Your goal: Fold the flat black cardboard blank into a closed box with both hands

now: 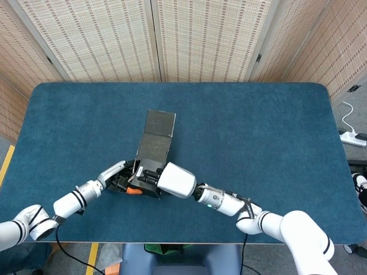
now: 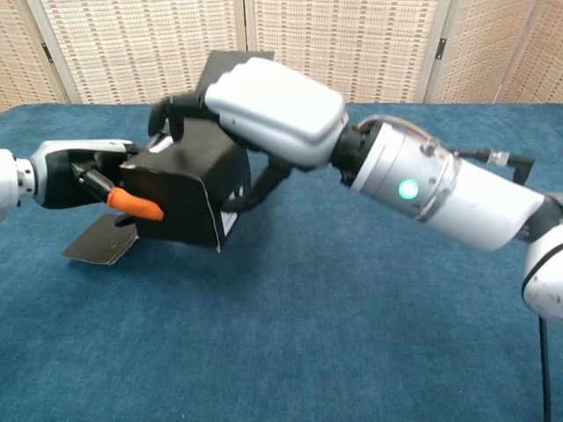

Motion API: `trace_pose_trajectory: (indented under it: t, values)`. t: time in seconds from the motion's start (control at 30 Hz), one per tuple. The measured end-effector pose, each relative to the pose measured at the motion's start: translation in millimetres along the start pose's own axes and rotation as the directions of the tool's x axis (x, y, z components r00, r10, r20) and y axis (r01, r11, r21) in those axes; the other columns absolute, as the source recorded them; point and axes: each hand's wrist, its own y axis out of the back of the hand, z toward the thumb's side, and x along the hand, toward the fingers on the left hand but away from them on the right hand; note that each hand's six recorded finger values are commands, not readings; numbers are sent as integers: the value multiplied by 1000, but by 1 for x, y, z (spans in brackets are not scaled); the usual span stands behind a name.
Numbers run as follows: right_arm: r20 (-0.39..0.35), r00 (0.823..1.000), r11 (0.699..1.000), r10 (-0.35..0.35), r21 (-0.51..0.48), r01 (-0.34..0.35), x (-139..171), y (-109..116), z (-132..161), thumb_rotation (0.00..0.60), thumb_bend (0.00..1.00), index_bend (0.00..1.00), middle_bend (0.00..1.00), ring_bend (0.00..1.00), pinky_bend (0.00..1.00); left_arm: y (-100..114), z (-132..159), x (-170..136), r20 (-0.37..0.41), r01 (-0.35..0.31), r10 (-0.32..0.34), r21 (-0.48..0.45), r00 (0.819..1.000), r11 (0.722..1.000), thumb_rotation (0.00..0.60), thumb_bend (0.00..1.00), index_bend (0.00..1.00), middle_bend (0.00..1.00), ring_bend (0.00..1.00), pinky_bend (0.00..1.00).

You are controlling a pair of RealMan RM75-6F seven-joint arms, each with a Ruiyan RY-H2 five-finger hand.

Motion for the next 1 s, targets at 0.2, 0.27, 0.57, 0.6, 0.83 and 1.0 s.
trace_pose_trajectory:
  t: [0.2, 0.27, 0.57, 0.6, 0.83, 1.0]
  values:
    - [-7, 999, 999, 42, 27, -42, 11, -24, 6, 600, 0, 297, 346, 756, 1000, -9, -15, 10, -18, -7, 9, 78, 1000, 997, 600, 185, 278, 250, 591, 734]
    - [-5, 999, 998, 51, 31, -50, 14, -30, 7, 600, 0, 298, 346, 756, 1000, -12, -20, 13, -20, -14, 17, 114, 1000, 993, 600, 185, 274, 247, 591, 733]
    - [27, 996, 995, 84, 43, -85, 24, -50, 8, 600, 0, 297, 278, 755, 1000, -24, -37, 24, -39, -44, 56, 255, 998, 966, 600, 184, 234, 224, 588, 723]
    - [32, 995, 995, 90, 43, -91, 25, -52, 7, 600, 0, 298, 273, 755, 1000, -24, -39, 25, -42, -48, 61, 260, 997, 964, 600, 184, 230, 222, 588, 723]
    - [50, 992, 993, 114, 38, -116, 25, -59, 3, 600, 37, 297, 265, 758, 1000, -26, -44, 26, -68, -62, 85, 287, 994, 956, 600, 183, 191, 210, 588, 722]
    - [58, 991, 992, 121, 24, -122, 23, -60, 1, 600, 94, 331, 354, 764, 1000, -27, -45, 25, -81, -59, 86, 289, 993, 955, 600, 183, 168, 198, 588, 722]
